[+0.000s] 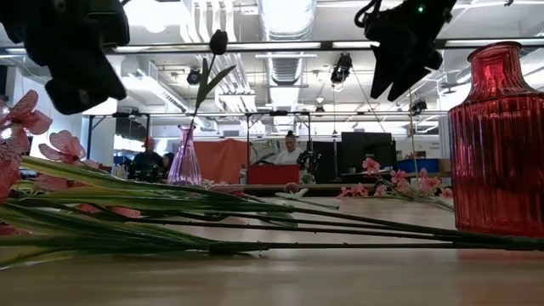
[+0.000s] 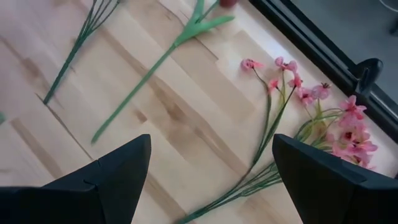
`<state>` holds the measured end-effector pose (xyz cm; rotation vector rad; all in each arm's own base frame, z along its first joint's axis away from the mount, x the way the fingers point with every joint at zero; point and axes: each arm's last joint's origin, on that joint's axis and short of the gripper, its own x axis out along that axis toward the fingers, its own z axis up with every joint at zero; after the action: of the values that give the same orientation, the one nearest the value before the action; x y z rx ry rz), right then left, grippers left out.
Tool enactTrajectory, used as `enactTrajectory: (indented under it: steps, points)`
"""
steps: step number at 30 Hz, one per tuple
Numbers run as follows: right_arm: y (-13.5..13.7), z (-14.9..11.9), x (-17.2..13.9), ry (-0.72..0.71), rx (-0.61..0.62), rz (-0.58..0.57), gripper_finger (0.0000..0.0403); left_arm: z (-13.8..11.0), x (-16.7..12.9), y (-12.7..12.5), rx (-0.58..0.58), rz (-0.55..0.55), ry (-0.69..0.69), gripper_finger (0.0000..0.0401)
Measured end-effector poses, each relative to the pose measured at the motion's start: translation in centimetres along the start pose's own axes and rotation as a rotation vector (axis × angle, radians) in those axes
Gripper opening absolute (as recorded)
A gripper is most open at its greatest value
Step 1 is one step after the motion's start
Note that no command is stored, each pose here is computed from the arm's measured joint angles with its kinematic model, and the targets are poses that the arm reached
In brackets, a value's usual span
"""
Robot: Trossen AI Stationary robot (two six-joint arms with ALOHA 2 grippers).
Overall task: Sort flowers into vase by color
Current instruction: Put the bottom pink flowers into the red vase
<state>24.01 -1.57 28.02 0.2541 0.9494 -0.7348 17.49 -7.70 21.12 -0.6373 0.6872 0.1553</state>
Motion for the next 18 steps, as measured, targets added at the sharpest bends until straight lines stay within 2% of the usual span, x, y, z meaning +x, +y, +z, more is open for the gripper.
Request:
enactTrajectory:
  steps: [8,13,18]
  points:
    - [0.1,-0.2,0.1,0.03,-0.001,0.032,0.0327,-1.4,1.2,-0.5,-0.11,-0.111,0.298,0.0]
    - [0.1,-0.2,0.1,0.035,-0.009,0.04,0.0327,-0.8,1.5,-1.7,-0.109,-0.202,0.261,0.0]
    - [0.1,-0.1,-0.1,0.035,-0.027,0.049,0.0327,1.2,1.7,-4.4,0.014,-0.249,0.195,0.0]
